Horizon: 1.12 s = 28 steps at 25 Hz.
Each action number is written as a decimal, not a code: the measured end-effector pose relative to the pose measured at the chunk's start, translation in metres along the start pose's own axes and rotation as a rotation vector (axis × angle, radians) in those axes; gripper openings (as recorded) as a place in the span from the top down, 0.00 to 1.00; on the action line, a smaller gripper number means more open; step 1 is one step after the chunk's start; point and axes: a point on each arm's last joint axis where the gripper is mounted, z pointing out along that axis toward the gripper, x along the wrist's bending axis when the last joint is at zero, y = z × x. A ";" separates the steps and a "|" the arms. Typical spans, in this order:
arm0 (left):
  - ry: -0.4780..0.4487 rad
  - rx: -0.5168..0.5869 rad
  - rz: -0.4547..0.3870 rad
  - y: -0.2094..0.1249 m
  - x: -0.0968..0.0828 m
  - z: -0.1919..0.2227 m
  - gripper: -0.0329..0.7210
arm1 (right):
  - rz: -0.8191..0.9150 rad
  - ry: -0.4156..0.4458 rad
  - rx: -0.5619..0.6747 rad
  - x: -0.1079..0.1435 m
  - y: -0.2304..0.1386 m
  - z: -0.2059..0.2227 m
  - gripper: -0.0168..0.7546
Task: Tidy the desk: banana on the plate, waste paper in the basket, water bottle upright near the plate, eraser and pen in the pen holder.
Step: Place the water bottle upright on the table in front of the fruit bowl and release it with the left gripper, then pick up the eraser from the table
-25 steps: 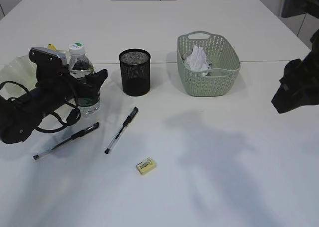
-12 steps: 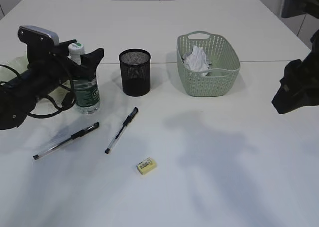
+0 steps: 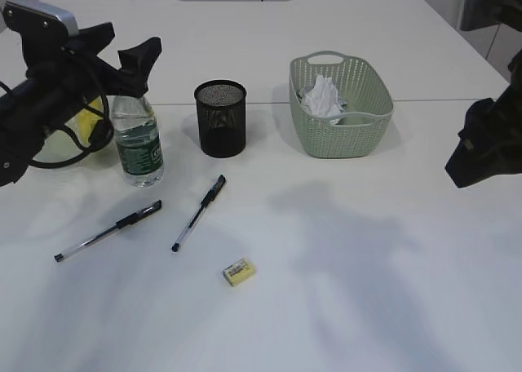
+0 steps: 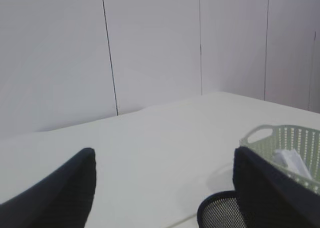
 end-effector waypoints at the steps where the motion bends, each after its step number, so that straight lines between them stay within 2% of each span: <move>1: 0.000 -0.013 0.003 0.006 0.000 0.000 0.15 | 0.000 0.000 0.000 0.000 0.000 0.000 0.47; 6: 0.006 -0.057 0.026 0.039 0.000 -0.001 0.16 | -0.002 -0.002 -0.024 0.000 0.004 -0.004 0.47; 10: 0.028 -0.003 0.049 0.065 0.001 -0.005 0.17 | -0.004 -0.007 -0.073 0.000 0.012 -0.016 0.47; 15: 0.080 0.201 0.072 0.088 0.003 -0.016 0.18 | -0.006 -0.008 -0.089 -0.001 0.015 -0.020 0.47; 25: 0.219 0.558 0.033 0.136 0.004 -0.064 0.25 | -0.005 -0.006 -0.093 0.000 0.015 -0.021 0.47; 28: 0.254 0.658 0.001 0.138 0.004 -0.077 0.26 | 0.012 0.033 -0.098 0.003 0.016 -0.021 0.47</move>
